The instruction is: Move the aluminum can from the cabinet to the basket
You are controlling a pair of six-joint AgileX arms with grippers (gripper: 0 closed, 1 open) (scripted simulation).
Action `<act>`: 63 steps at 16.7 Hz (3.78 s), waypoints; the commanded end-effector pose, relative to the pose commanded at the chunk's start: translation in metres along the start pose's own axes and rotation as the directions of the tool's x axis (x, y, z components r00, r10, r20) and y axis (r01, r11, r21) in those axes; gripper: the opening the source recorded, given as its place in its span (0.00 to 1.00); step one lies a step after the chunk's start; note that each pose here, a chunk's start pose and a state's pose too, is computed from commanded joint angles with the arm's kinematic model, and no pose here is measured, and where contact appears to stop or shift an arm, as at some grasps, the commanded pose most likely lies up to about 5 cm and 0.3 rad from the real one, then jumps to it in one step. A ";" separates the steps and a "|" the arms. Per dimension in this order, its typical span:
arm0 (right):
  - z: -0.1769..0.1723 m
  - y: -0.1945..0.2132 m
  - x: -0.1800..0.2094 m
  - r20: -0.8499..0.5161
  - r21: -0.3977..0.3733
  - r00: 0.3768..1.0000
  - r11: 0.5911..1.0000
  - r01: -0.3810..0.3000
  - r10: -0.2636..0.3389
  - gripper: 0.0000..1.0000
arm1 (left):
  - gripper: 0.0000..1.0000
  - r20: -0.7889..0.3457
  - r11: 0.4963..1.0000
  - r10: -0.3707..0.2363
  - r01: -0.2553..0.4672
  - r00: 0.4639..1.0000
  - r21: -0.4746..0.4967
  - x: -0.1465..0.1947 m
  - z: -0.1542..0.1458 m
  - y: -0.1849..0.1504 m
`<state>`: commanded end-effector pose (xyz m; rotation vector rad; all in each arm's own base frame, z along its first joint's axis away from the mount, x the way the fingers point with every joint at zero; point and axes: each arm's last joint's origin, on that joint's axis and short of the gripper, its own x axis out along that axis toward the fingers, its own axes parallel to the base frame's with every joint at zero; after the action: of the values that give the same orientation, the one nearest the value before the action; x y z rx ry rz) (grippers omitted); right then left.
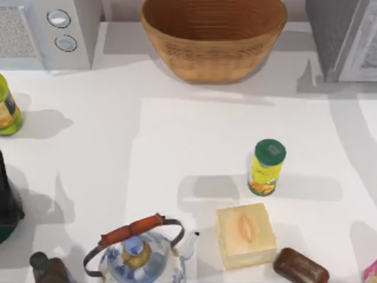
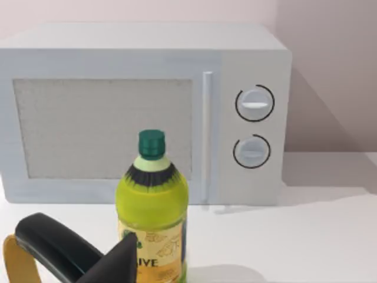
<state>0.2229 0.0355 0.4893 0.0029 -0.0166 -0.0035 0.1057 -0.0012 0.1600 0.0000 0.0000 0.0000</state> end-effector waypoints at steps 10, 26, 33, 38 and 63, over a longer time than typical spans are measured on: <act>0.020 0.011 0.033 -0.015 -0.003 1.000 1.000 0.000 0.000 1.00 | 1.00 0.000 1.000 0.000 0.000 1.000 0.000 0.000 0.000 0.000; 0.014 0.077 0.125 -0.010 -0.006 1.000 1.000 0.014 -0.014 1.00 | 1.00 0.000 1.000 0.000 0.000 1.000 0.000 0.000 0.000 0.000; 0.018 0.079 0.159 -0.005 -0.005 1.000 1.000 0.012 -0.012 1.00 | 1.00 0.000 1.000 0.000 0.000 1.000 0.000 0.000 0.000 0.000; 0.015 0.077 0.182 -0.005 -0.005 1.000 1.000 0.012 -0.012 1.00 | 1.00 0.000 1.000 0.000 0.000 1.000 0.000 0.000 0.000 0.000; 0.015 0.077 0.184 -0.005 -0.005 1.000 1.000 0.012 -0.012 0.00 | 1.00 0.000 1.000 0.000 0.000 1.000 0.000 0.000 0.000 0.000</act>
<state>0.4066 0.1121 0.5074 -0.0019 -0.0111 -0.0153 0.1057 -0.0012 0.1600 0.0000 0.0000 0.0000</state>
